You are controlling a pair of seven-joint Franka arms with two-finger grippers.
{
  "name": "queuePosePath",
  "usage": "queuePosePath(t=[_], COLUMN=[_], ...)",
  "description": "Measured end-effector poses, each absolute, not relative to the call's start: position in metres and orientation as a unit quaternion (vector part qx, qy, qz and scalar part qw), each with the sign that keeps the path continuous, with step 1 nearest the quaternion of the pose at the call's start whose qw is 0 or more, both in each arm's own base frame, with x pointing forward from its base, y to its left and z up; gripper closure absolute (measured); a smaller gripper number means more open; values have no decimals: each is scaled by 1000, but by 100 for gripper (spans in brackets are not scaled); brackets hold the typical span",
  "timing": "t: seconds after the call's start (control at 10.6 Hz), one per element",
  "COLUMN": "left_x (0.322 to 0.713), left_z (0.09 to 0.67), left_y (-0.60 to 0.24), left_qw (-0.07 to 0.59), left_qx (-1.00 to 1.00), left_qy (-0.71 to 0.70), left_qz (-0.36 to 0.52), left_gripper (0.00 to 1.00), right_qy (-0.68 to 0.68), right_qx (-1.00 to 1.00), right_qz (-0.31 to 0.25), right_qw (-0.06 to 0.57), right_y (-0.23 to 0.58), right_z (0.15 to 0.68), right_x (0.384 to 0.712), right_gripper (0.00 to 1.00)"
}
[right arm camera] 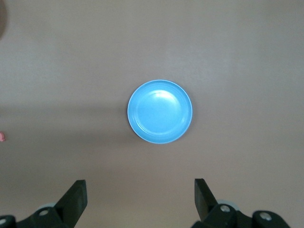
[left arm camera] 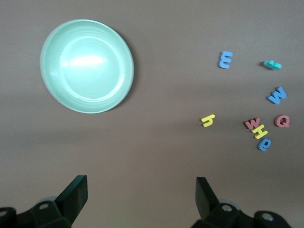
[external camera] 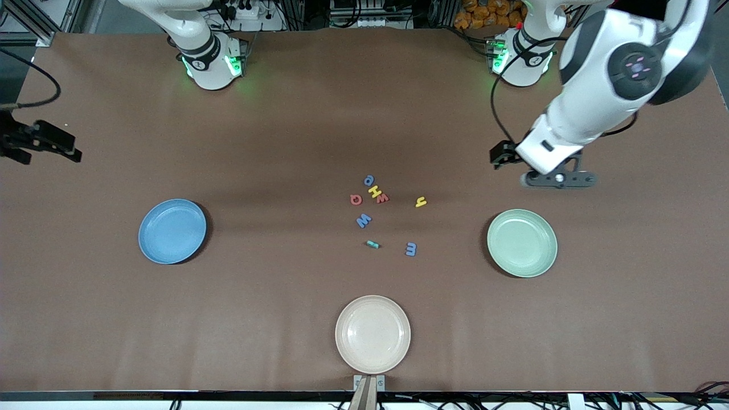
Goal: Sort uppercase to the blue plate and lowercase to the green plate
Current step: 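Move the left gripper over the letters while the right gripper swings out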
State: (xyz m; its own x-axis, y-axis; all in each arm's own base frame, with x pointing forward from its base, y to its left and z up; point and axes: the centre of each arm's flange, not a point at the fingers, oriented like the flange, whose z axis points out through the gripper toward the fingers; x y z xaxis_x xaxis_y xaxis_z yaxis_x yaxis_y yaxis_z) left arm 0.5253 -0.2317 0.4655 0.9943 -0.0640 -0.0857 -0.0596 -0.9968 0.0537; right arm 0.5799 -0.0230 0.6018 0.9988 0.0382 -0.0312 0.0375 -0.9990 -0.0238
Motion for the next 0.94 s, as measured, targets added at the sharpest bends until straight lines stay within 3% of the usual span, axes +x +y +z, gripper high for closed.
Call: queuePosePath(t=[0.47,0.94], left_x=[497,497], left_z=[404,381], left_y=[-306,-310], left_qw=[49,29], left_qx=[994,982], left_qy=[-96,-185], left_qz=[-36,-31], left_gripper=[0,0], right_qy=[-67,-120], right_qx=[-997,-992], right_qz=[36,25], right_qw=[9,26], right_y=[44,141], right_z=[481,412], right_x=[644,662], right_gripper=[0,0])
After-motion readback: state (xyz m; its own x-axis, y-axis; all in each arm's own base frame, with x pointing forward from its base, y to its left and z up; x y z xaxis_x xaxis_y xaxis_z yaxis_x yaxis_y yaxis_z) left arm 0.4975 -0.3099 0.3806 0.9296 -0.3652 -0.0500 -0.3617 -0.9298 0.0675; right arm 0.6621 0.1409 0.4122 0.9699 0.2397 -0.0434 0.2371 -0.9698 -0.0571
